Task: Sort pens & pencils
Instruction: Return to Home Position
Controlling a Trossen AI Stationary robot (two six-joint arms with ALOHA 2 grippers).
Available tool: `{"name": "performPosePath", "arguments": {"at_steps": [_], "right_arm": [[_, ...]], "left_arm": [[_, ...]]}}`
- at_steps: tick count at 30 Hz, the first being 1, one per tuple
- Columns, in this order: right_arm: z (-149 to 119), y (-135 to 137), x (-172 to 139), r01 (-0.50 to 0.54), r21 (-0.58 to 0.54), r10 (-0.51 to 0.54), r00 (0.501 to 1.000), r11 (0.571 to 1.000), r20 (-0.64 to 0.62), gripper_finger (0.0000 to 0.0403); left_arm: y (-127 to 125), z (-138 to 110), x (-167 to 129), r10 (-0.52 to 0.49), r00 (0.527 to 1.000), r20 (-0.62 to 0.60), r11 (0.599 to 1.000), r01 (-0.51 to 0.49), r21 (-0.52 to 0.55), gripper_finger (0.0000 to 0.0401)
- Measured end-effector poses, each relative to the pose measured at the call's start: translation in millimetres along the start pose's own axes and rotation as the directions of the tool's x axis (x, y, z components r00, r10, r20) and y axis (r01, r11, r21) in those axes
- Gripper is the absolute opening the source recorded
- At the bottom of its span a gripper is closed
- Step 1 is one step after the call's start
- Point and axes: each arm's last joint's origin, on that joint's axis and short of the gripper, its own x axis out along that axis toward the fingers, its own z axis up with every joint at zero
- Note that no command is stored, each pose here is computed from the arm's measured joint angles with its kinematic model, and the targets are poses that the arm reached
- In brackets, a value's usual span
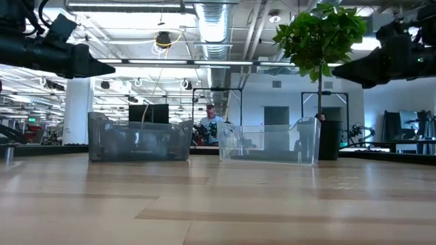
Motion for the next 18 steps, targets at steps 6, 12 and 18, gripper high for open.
{"name": "performPosePath", "arguments": {"at_steps": [6, 12, 18], "right_arm": [[-3.5, 0.1, 0.4, -0.002, -0.006, 0.002, 0.999, 1.000, -0.037, 0.0170], [-3.6, 0.1, 0.6, -0.002, -0.005, 0.002, 0.999, 1.000, -0.039, 0.0170], [-3.5, 0.1, 0.6, -0.003, -0.006, 0.002, 0.999, 1.000, -0.039, 0.0170]], "left_arm": [[-0.1, -0.2, 0.0, 0.000, 1.000, -0.002, 1.000, 0.000, -0.001, 0.0073], [-0.1, -0.2, 0.0, -0.001, 1.000, -0.003, 0.999, 0.001, -0.046, 0.0073], [-0.1, -0.3, 0.0, -0.001, 1.000, -0.003, 0.997, 0.001, -0.073, 0.0073]]}}
